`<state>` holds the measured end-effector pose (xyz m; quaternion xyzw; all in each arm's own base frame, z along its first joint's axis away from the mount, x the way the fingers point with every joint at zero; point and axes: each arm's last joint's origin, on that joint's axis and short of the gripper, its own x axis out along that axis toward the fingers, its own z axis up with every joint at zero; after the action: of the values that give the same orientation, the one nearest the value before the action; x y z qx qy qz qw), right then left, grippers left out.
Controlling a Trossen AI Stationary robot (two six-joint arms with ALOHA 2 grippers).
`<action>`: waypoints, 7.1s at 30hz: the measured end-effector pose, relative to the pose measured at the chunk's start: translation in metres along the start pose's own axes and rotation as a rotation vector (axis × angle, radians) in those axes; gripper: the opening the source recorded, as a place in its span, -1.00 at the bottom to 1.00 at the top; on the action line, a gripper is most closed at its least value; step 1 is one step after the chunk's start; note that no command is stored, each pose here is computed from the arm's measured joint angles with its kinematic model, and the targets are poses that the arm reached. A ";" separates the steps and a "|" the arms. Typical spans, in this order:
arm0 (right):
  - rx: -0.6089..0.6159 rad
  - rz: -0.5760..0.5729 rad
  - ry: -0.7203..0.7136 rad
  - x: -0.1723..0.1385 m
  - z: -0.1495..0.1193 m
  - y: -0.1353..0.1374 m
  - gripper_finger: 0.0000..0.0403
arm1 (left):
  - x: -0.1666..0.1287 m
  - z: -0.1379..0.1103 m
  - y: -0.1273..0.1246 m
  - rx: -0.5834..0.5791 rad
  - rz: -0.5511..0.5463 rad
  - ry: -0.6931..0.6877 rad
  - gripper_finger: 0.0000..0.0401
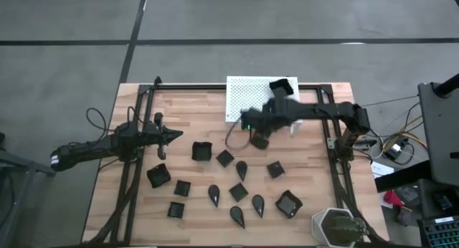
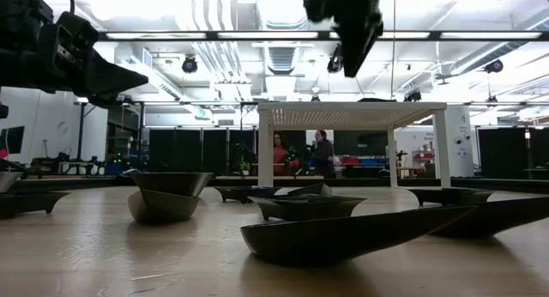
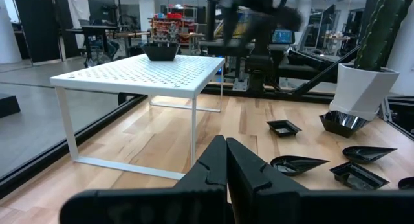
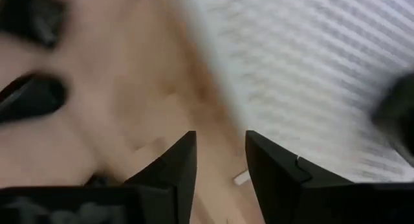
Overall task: Pick & Place Mini shaped plates
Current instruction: Stack the distorted square plate on top of the distorted square plate on the shelf
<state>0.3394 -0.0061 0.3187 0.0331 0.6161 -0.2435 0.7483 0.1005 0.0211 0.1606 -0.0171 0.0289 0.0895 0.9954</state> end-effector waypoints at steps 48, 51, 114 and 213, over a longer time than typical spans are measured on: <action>0.326 0.393 0.207 0.009 -0.155 0.194 -0.53 | 0.000 0.000 0.000 0.000 0.000 0.000 -1.00; 0.309 0.375 0.222 0.015 -0.163 0.195 -0.45 | 0.000 0.000 0.000 0.000 0.000 0.000 -1.00; 0.188 0.370 0.334 0.064 -0.180 0.219 -0.95 | 0.000 0.000 0.000 0.000 0.000 0.001 -1.00; 0.540 -0.082 0.105 0.012 0.031 -0.173 -0.96 | 0.000 0.000 0.000 0.000 0.000 0.001 -1.00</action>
<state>0.2993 -0.1730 0.3582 0.2190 0.5676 -0.4272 0.6689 0.1005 0.0211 0.1605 -0.0170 0.0294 0.0895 0.9954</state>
